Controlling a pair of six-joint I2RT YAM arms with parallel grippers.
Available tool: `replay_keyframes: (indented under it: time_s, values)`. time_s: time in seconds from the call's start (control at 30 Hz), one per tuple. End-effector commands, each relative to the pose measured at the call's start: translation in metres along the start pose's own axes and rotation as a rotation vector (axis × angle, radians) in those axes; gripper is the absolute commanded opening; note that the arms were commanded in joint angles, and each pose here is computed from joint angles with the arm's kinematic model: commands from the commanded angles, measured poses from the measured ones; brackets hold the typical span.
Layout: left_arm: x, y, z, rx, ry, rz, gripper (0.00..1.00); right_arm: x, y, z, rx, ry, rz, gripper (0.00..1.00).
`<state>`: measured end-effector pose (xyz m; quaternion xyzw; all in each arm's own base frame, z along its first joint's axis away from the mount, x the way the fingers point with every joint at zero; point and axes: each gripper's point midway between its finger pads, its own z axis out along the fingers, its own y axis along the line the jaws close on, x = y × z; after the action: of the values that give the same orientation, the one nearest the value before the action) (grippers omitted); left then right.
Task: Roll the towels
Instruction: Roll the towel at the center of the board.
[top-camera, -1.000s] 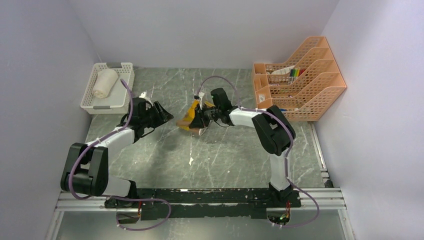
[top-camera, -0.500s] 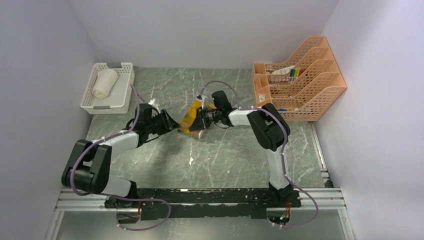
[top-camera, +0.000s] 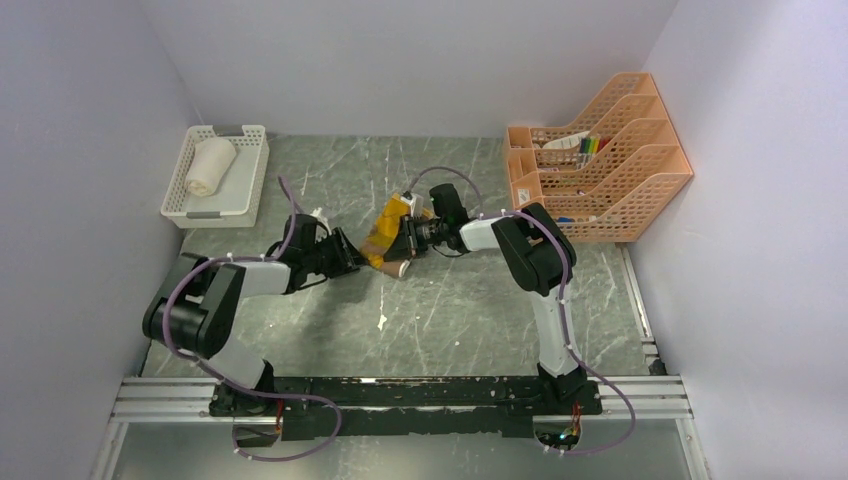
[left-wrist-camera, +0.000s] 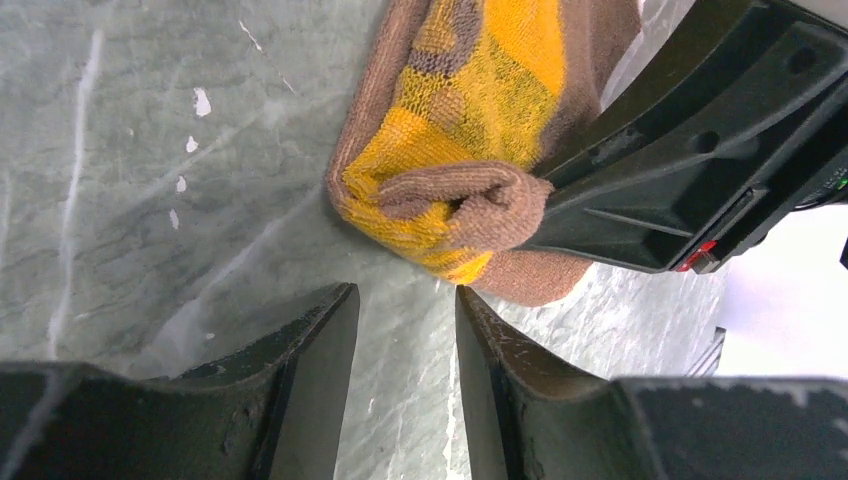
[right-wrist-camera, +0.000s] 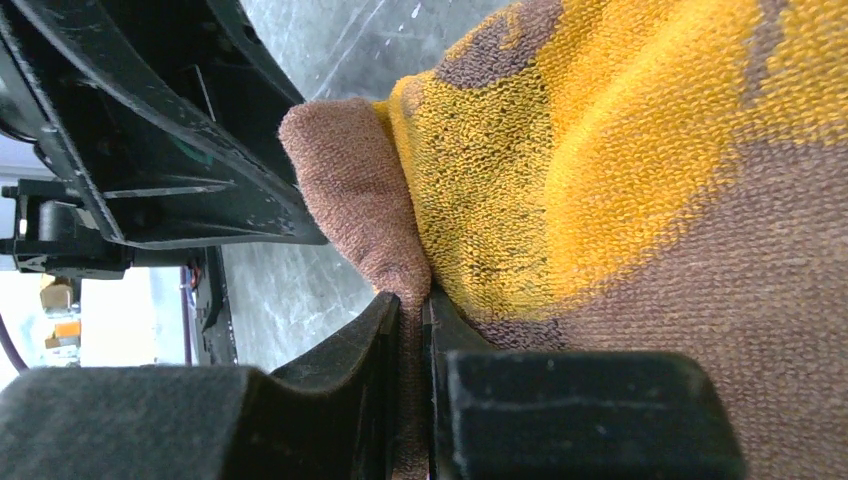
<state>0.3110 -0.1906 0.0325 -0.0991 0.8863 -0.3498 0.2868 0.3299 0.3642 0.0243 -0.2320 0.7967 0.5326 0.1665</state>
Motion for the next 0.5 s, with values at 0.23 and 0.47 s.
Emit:
replay_keyframes:
  time_s: [0.23, 0.47]
  values:
    - [-0.015, -0.037, 0.009, 0.165, -0.028, -0.005, 0.54, 0.012, -0.012, 0.002, 0.016, 0.024, 0.024, 0.11]
    - [-0.014, -0.049, 0.015, 0.253, -0.008, -0.034, 0.26, 0.013, -0.015, 0.004, 0.016, 0.032, 0.022, 0.10]
